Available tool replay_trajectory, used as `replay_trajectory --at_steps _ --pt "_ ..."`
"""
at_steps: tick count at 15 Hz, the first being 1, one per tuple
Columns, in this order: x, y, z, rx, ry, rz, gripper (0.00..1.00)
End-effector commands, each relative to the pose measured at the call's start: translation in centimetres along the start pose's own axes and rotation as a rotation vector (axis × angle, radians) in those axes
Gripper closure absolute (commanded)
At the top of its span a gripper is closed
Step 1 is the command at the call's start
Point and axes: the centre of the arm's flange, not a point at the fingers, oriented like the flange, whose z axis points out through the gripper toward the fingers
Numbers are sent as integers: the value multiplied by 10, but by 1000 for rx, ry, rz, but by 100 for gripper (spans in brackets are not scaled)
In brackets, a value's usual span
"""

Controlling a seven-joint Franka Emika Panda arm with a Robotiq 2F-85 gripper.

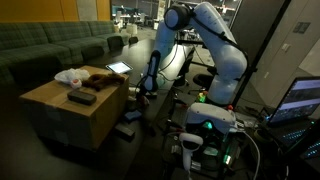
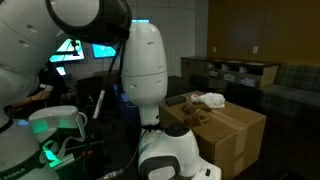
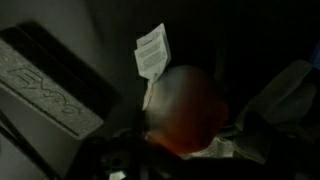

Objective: Put the white towel on the table, then the moose on the box, then the duster on the table, then the turnip plushie on the box, then the plastic on the table, then the blue sponge on the box, then the duster from the box to the table, lastly, the other duster from the table to the box

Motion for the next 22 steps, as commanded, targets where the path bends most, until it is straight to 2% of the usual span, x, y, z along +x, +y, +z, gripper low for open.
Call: replay_trajectory --at_steps 1,8,11,17,22 --pt "6 3 11 -29 26 14 26" --pt "9 9 14 -29 21 25 80" --pt "9 11 10 -29 6 35 98" --pt "6 17 -14 -34 -35 23 97" --pt "1 29 -62 -70 -90 16 97"
